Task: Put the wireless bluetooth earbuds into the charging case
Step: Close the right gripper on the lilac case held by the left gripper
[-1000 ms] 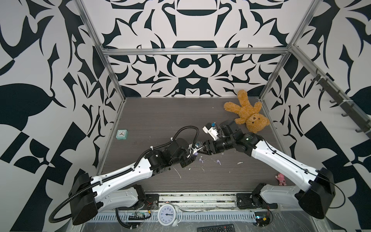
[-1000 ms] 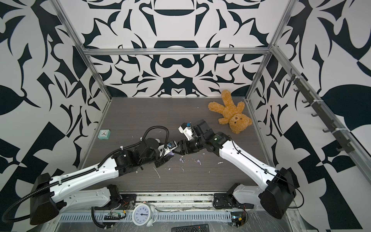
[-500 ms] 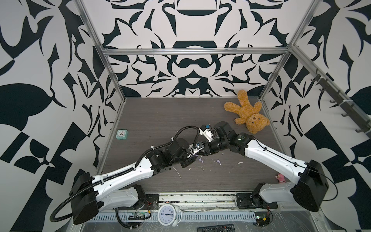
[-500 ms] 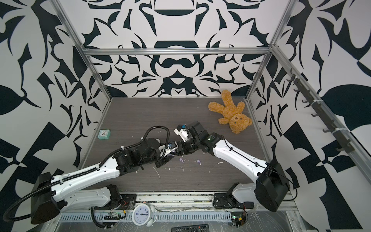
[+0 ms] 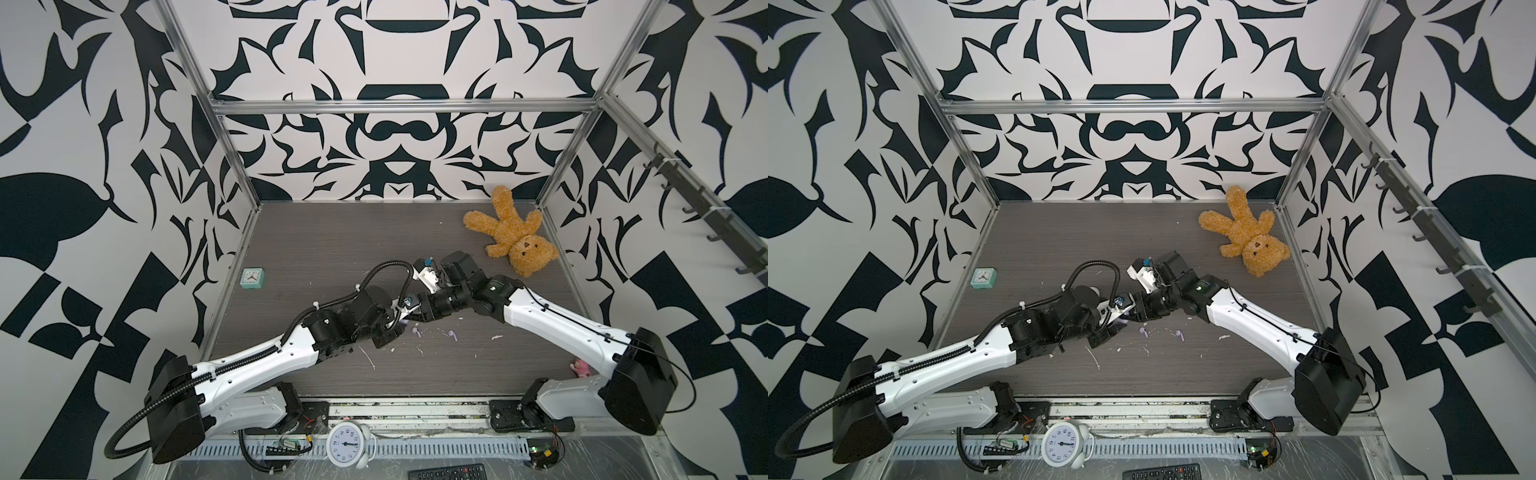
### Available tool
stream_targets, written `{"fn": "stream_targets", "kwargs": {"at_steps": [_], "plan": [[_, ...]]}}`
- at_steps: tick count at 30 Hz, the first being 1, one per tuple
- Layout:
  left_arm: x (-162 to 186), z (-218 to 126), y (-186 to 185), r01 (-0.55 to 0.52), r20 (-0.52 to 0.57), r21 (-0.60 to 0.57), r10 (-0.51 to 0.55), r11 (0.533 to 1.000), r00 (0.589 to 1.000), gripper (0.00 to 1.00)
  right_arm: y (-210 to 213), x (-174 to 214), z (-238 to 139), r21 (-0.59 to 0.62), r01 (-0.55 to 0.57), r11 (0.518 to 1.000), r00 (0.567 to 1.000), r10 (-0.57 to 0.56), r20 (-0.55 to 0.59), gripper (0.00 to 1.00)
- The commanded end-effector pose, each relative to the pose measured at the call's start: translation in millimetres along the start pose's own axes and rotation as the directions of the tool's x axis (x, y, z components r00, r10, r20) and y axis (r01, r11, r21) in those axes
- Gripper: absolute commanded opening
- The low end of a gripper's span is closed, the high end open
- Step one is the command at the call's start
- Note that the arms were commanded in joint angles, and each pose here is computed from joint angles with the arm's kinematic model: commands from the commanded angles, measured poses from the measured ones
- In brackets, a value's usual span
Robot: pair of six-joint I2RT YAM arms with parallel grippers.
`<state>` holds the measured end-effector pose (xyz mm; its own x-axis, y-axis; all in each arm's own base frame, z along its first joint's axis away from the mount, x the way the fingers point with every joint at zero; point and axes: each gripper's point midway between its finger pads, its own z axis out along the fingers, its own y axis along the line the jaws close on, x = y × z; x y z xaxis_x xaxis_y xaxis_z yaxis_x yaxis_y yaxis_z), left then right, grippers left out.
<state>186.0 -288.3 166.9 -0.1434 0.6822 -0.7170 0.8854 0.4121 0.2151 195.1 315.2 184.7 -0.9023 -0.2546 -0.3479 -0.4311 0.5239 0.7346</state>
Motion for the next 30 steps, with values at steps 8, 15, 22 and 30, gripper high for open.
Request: {"fn": "stream_targets", "kwargs": {"at_steps": [8,15,22,30], "plan": [[-21,-4,4,0.013,0.071,-0.014,-0.012,1.0,0.997,0.0,14,-2,11,-0.039,0.057,0.998,0.998,-0.057,0.012,0.37],[-27,-9,6,0.042,0.1,-0.021,-0.04,0.999,0.994,0.0,18,-4,5,-0.024,0.098,0.995,0.994,-0.096,0.053,0.38],[-34,-16,11,0.08,0.131,-0.034,-0.075,0.996,0.988,0.0,26,-7,-15,-0.003,0.137,0.991,0.983,-0.136,0.121,0.43],[-35,-18,2,0.076,0.136,0.018,-0.077,0.997,0.988,0.0,26,-5,-15,-0.009,0.123,0.992,0.986,-0.121,0.112,0.38]]}}
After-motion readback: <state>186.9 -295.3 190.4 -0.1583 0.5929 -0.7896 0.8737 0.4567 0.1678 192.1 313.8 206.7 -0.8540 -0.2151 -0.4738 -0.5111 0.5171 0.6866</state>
